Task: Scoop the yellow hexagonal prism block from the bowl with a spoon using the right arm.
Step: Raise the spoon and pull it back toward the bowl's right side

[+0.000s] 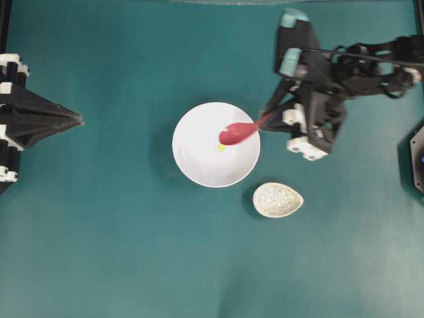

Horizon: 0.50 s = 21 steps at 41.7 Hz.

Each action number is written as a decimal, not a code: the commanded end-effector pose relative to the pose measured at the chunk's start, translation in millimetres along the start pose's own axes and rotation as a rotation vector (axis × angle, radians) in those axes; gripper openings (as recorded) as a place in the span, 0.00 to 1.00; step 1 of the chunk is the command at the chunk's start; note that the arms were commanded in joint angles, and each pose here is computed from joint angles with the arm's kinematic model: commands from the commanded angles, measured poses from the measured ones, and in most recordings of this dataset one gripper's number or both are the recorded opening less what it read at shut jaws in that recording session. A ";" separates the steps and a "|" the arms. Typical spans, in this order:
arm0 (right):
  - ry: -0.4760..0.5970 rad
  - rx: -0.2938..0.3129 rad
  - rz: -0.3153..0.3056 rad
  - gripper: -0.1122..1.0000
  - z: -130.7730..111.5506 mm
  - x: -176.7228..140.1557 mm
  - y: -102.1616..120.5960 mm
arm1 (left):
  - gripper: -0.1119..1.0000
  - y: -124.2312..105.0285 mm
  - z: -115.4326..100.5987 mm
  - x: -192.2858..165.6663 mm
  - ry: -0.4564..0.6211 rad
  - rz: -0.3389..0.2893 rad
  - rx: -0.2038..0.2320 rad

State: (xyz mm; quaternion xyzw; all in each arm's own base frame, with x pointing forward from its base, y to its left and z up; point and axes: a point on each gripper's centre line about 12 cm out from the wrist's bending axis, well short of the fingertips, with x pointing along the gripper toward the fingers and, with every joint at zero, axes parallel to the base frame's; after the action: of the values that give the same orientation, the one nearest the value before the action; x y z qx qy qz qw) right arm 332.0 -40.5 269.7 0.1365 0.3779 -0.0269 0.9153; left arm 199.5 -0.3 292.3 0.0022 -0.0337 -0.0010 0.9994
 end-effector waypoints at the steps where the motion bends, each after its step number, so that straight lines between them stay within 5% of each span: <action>1: -0.050 -0.008 0.006 0.32 2.0 -20.1 3.9 | 0.13 -0.1 10.7 4.0 -0.028 -0.001 0.005; 21: 0.090 -0.001 0.010 0.32 -4.3 -2.0 0.3 | 0.13 -0.1 10.7 4.0 -0.028 -0.001 0.005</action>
State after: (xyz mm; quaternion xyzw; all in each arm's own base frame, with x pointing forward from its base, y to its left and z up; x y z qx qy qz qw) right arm 320.7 -36.7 257.2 0.1413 0.4229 -0.0175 0.8949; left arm 199.8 -0.3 292.0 0.0022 -0.0330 -0.0010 0.9995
